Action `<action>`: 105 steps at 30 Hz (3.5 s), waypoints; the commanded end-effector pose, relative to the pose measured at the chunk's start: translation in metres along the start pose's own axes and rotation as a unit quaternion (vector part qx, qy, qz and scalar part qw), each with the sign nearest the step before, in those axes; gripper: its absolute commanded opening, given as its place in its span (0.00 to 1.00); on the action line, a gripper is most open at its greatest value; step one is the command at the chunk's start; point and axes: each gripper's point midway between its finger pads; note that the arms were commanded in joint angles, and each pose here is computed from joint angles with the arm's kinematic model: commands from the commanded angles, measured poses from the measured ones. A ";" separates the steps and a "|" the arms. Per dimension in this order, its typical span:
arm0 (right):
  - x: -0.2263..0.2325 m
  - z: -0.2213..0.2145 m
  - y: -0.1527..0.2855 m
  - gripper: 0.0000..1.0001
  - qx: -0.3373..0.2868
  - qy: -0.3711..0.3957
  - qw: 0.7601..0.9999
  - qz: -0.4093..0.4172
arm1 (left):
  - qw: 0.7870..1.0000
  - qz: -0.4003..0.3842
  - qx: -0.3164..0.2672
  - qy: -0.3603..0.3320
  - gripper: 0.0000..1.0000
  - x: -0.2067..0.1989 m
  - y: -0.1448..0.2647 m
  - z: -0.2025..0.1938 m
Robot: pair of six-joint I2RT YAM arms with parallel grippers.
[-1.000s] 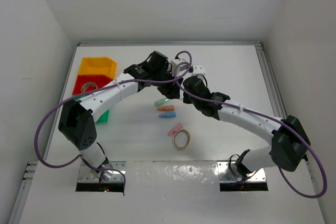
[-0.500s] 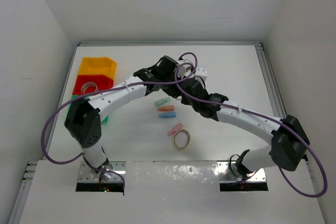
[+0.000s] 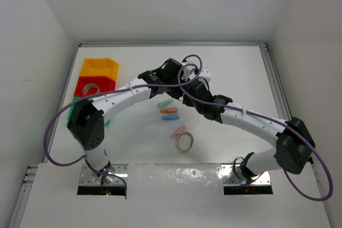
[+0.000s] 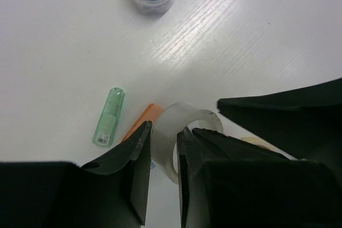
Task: Sort the stationery into containers
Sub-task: Place the stationery in the storage box, then pick up the stationery from the corner of the board.
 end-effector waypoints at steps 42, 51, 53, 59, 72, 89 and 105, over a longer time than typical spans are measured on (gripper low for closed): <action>0.028 0.007 0.016 0.85 0.011 0.198 0.971 0.130 | 0.910 0.304 -0.003 0.282 0.00 0.429 0.131 -0.101; 0.019 0.005 0.020 0.85 0.014 0.193 0.974 0.114 | 0.906 0.316 0.019 0.280 0.14 0.444 0.123 -0.121; 0.017 0.006 0.021 0.85 0.015 0.194 0.975 0.111 | 0.905 0.320 0.016 0.279 0.18 0.446 0.125 -0.120; 0.014 0.008 0.023 0.85 0.011 0.199 0.974 0.107 | 0.906 0.326 0.012 0.269 0.39 0.446 0.133 -0.116; -0.008 -0.007 0.027 0.85 0.037 0.192 0.977 0.083 | 0.936 0.264 -0.136 0.191 0.42 0.379 0.185 0.008; -0.032 -0.165 0.055 0.61 0.207 0.326 0.909 0.159 | 0.961 0.150 -0.142 0.182 0.43 0.285 0.151 0.036; -0.035 -0.193 0.025 0.20 0.204 0.326 0.912 0.143 | 0.965 0.139 -0.130 0.182 0.44 0.268 0.139 0.026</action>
Point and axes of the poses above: each gripper's point midway between its finger pads, its own y axis back along the fingers, its own x axis along the line the jaws close on, z = x × y, and after that the axes turned 12 degrees about y, right-handed
